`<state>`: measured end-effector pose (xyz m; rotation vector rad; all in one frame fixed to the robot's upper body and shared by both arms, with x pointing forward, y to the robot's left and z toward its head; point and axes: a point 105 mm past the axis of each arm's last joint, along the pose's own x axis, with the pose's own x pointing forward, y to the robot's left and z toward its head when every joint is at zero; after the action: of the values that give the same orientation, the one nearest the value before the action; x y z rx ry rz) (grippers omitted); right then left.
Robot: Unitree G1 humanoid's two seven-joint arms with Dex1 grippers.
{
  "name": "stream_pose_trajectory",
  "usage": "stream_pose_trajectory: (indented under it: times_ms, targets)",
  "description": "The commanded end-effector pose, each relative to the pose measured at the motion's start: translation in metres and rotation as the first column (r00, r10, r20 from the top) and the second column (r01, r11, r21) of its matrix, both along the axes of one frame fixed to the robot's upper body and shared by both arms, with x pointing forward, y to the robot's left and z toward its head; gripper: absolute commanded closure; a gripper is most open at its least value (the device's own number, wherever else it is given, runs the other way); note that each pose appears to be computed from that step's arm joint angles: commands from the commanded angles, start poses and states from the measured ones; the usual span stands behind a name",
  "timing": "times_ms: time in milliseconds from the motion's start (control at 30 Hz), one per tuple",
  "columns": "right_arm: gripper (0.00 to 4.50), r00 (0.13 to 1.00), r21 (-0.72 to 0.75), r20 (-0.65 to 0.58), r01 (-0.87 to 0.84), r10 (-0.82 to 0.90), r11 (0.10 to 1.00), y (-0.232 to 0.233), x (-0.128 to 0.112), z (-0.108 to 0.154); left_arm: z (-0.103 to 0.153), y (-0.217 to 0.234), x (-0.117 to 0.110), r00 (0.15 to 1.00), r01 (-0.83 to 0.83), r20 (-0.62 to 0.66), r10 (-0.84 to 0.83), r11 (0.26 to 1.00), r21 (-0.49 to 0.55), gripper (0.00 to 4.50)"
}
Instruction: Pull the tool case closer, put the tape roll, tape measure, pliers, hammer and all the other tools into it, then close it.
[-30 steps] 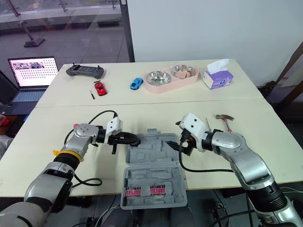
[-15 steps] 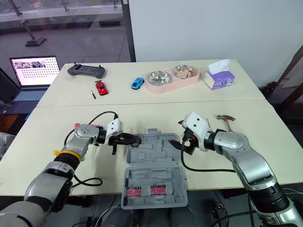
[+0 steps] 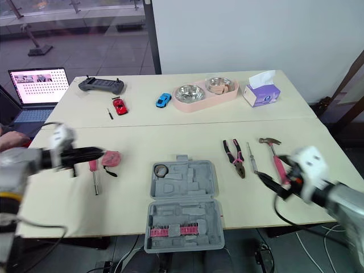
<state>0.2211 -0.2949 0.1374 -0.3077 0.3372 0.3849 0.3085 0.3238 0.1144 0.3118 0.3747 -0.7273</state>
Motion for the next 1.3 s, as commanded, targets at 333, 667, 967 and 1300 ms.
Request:
stream_pose_trajectory:
  times_ms: [333,667,967,1300]
  targets:
    - [0.0,0.958,-0.088,0.081,0.283,-0.276,0.955,-0.108,-0.066,-0.008,-0.014,0.114,-0.075,0.944,-0.319,-0.004,0.329,0.921,0.223,0.07]
    - [0.0,0.971,-0.098,0.084,0.23,-0.222,0.968,-0.103,-0.056,-0.01,-0.026,0.099,-0.075,0.955,-0.294,-0.005,0.298,0.946,0.137,0.07]
    - [0.0,0.975,0.044,0.138,-0.183,0.175,0.982,0.033,-0.018,0.033,-0.036,0.025,-0.055,0.928,-0.35,0.046,0.37,0.907,-0.234,0.07]
    - [0.0,0.839,0.085,0.177,-0.534,0.515,0.841,0.129,0.011,0.05,-0.038,-0.059,-0.04,0.801,-0.538,0.07,0.595,0.766,-0.352,0.07]
